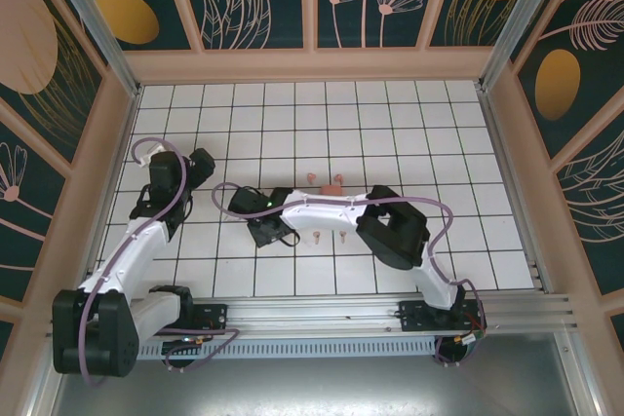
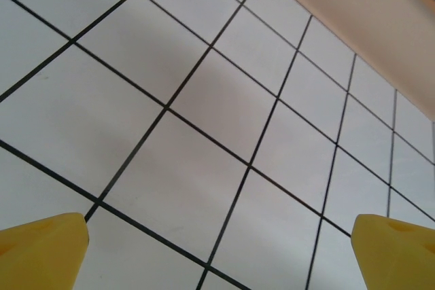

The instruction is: Insert the wireless bluetooth earbuds into the charging case

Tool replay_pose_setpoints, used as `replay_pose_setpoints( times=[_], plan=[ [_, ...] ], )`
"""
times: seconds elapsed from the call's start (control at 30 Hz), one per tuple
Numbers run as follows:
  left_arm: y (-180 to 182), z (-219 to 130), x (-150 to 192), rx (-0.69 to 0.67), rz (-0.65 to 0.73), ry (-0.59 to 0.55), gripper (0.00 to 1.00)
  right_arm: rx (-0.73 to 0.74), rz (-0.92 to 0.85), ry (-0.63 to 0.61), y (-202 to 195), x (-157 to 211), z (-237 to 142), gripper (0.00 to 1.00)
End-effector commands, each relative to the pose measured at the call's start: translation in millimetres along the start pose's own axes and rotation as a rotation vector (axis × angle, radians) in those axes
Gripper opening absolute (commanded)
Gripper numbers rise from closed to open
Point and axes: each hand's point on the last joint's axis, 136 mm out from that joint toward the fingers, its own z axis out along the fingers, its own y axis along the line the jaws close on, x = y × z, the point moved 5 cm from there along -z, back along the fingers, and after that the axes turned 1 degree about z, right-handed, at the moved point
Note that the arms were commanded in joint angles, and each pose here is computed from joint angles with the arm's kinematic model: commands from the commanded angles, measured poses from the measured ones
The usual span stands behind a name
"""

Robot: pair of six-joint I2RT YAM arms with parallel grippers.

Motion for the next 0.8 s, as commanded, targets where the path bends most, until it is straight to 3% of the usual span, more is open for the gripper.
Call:
replay_pose_setpoints(
  times=[0.0,0.2,0.5,0.77],
  plan=[
    [-16.5,-12.1,-12.8,0.128,-0.013,-0.059,0.99,-0.057,0.06,-0.115,-3.7,-20.0,-52.1,0.44],
    [-35.1,-25.8,-7.5,0.326,-0.064,-0.043,0.99,-0.13,0.205,-0.229,-37.9,-47.3,-88.2,0.44],
    [-52.0,-35.7,32.9,0.624,-0.165,0.04,0.99,-0.309,0.559,-0.381,-110.7,-103.6,-113.0,0.43],
    [-65.9,-49.2,52.2,0.796,-0.146,0.013,0.99,-0.474,0.803,-0.405,-127.1,-134.3,-115.4,0.43]
  ],
)
